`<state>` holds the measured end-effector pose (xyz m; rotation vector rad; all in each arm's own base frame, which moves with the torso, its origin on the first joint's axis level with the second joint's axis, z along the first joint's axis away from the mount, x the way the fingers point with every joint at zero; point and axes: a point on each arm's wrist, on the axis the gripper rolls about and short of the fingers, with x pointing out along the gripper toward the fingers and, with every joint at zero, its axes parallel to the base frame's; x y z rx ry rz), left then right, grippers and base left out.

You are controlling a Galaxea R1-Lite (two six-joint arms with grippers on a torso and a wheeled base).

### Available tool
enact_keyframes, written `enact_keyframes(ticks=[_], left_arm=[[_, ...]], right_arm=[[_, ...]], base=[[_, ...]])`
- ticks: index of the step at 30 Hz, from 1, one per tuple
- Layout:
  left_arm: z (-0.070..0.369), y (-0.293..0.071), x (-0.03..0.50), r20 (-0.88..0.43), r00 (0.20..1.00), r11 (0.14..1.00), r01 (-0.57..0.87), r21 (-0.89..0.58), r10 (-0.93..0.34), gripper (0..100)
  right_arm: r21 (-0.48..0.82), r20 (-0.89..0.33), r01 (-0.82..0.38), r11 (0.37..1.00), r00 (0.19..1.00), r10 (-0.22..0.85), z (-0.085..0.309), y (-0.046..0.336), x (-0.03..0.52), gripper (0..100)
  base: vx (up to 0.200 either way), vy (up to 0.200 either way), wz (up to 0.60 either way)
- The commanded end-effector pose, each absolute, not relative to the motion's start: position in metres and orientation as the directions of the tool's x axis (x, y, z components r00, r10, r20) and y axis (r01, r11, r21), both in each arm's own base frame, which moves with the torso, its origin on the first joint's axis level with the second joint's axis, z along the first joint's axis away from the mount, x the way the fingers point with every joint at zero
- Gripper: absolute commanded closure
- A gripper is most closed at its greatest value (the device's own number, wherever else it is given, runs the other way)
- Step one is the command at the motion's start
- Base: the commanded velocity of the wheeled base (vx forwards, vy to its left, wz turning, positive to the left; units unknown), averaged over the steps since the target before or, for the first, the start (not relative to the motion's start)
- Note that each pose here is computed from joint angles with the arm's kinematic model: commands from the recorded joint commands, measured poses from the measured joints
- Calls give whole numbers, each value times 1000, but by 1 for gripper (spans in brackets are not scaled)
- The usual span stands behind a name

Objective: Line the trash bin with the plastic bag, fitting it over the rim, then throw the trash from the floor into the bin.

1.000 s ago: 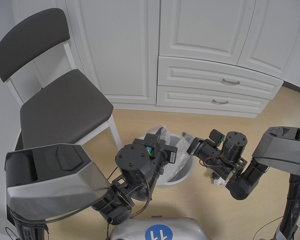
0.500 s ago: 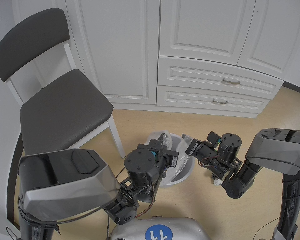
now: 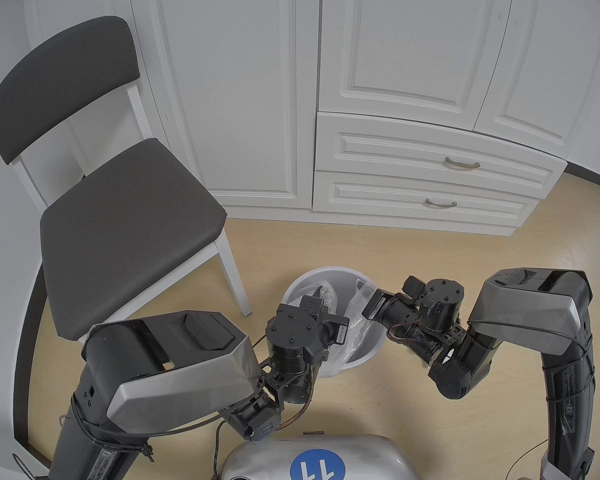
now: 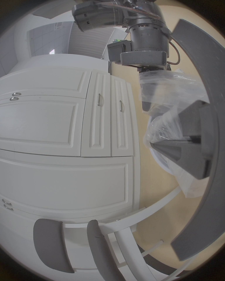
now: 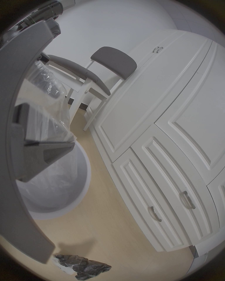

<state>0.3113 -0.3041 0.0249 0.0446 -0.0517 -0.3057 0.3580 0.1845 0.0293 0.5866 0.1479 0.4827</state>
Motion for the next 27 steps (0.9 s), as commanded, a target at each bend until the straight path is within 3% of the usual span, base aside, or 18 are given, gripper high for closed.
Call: enact_keyframes(ticks=[1,6,10,21,27], left_arm=[[27,-299,311,35,956,955,290,59,-293,100],[45,-289,292,-77,949,941,313,127,-305,100],[63,-294,296,-88,949,941,313,133,-303,100],[69,-287,344,-266,964,951,93,295,-12,100],[74,-295,350,-304,952,937,80,339,29,100]], right_arm=[[563,5,-396,725,879,477,22,186,361,100],[562,29,-404,722,882,471,33,188,358,100],[562,37,-400,724,886,462,37,188,357,100],[545,46,-415,729,882,468,40,188,358,100],[487,25,-414,769,887,462,37,179,357,100]], base=[[0,0,0],[0,0,0],[0,0,0],[0,0,0],[0,0,0]])
